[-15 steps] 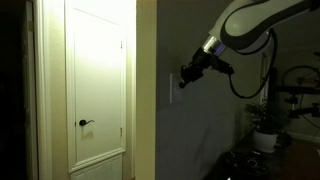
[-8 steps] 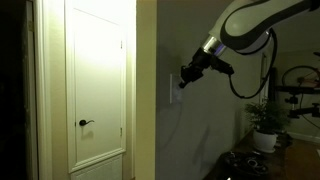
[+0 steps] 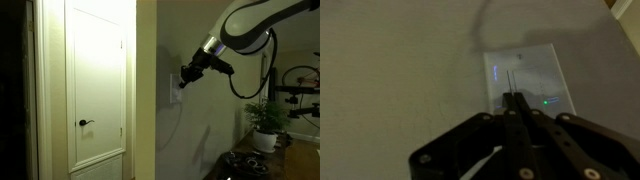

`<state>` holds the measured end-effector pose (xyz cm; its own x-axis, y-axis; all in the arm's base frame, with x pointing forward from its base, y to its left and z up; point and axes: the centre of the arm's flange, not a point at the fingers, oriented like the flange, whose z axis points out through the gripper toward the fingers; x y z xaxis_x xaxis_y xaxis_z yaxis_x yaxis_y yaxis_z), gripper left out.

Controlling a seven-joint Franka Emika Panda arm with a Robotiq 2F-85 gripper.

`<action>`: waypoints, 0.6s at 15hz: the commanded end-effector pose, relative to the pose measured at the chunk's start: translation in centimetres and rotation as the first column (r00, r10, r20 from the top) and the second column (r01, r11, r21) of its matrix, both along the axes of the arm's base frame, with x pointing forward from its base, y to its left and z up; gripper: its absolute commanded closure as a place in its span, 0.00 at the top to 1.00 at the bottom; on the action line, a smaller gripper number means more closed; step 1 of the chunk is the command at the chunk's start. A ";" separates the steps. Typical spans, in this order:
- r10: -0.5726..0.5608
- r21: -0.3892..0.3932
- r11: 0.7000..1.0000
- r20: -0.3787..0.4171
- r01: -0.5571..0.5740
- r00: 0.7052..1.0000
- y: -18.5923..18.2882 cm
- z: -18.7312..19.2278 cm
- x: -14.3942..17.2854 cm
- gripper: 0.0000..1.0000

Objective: Turn on the light switch

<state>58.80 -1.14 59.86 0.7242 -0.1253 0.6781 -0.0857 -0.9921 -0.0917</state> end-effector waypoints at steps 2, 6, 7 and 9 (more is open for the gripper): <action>0.003 -0.009 1.000 0.019 -0.003 1.000 -0.4 0.1 -0.3 0.05; 0.016 -0.049 0.999 -0.036 -0.018 0.999 0.2 0.0 -2.5 0.05; 0.019 -0.045 0.999 -0.063 -0.022 0.998 0.2 -0.1 -3.1 0.13; 0.023 -0.031 0.999 -0.132 -0.027 0.991 0.3 -0.5 -4.5 0.36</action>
